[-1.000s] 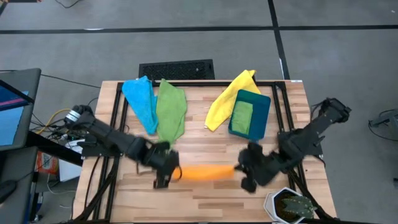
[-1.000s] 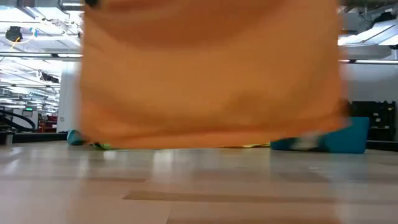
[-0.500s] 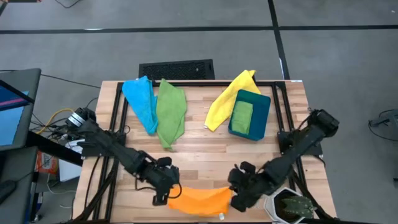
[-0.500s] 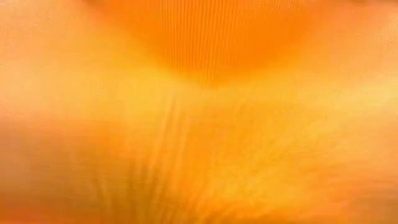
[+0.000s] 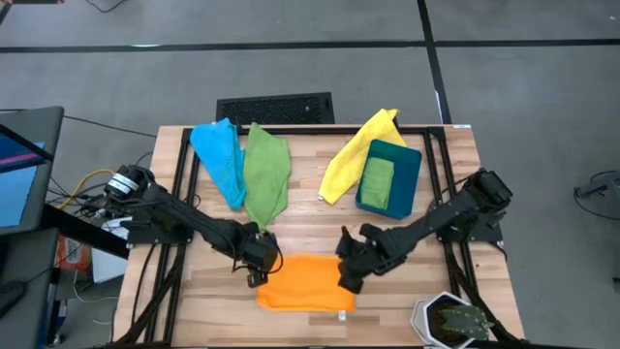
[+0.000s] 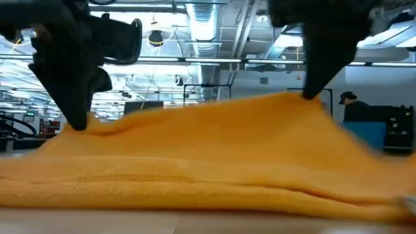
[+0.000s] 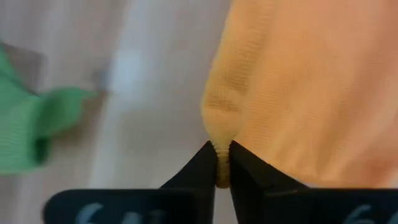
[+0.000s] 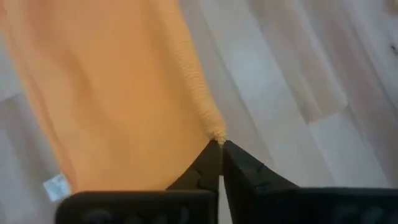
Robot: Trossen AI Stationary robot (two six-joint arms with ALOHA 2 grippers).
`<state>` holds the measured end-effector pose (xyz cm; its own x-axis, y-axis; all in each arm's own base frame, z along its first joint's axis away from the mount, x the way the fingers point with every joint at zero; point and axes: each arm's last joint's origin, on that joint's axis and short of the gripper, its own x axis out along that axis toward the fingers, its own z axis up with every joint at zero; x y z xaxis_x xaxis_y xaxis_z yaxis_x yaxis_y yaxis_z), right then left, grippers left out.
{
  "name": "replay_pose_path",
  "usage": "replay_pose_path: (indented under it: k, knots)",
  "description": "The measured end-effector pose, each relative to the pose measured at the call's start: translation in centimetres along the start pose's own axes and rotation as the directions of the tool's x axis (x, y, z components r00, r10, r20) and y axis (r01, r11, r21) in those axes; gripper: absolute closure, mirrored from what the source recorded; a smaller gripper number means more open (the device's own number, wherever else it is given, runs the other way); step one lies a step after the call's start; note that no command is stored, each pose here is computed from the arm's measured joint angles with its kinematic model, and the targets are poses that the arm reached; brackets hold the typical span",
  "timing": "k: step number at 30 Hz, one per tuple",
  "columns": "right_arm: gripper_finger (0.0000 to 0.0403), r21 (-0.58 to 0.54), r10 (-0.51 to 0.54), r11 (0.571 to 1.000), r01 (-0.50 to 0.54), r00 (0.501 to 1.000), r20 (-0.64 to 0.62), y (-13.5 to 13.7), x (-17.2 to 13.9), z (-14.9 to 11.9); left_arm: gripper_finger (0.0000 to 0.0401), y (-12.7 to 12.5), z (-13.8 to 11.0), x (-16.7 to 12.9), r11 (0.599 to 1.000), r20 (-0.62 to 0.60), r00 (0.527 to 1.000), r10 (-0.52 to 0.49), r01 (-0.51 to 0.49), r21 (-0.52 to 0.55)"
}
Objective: Fold microfiber towels
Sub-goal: Fold the orange microfiber cloth
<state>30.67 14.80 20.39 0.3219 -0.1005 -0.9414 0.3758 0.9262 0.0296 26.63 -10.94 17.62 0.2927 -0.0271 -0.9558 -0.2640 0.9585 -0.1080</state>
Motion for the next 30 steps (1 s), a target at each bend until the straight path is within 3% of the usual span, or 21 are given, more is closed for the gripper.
replay_pose_path:
  k: [4, 11, 16, 19, 24, 28, 30]
  knots:
    - [0.0311, 0.016, -0.067, 0.998, 0.068, 0.997, -0.040, -1.6, 0.9, 0.9, 0.0311, 0.6, 0.8, 0.0, 0.999, 0.053, 0.998, 0.043, -0.043, -0.002]
    - [0.0208, 0.006, -0.131, 0.991, 0.131, 0.991, -0.042, -3.5, 1.0, 2.0, 0.0187, 1.8, 1.6, -0.3, 1.000, 0.034, 0.999, 0.008, -0.007, -0.009]
    - [0.0167, 0.011, -0.108, 0.994, 0.108, 0.994, 0.005, -3.4, -0.1, 2.1, 0.0148, 2.5, 1.6, -2.3, 0.999, 0.086, 0.996, 0.021, -0.017, -0.047]
    - [0.0170, -0.008, 0.000, 1.000, 0.001, 0.995, 0.102, -1.7, -1.0, 2.0, 0.0159, 2.6, 1.7, -4.3, 0.997, 0.182, 0.983, 0.003, 0.010, -0.071]
    - [0.0228, -0.085, 0.197, 0.980, -0.182, 0.954, 0.227, 2.3, -2.0, 0.4, 0.0232, 0.2, 1.9, -6.6, 0.972, 0.412, 0.886, -0.214, 0.233, 0.003]
    - [0.0305, -0.081, 0.243, 0.970, -0.231, 0.945, 0.218, 3.8, -0.3, -2.4, 0.0321, -1.6, 0.8, -5.1, 0.949, 0.456, 0.837, -0.302, 0.309, 0.061]
    - [0.0340, -0.054, 0.263, 0.965, -0.257, 0.938, 0.226, 4.1, 0.5, -3.5, 0.0366, -2.1, -0.1, -3.7, 0.947, 0.436, 0.845, -0.310, 0.316, 0.061]
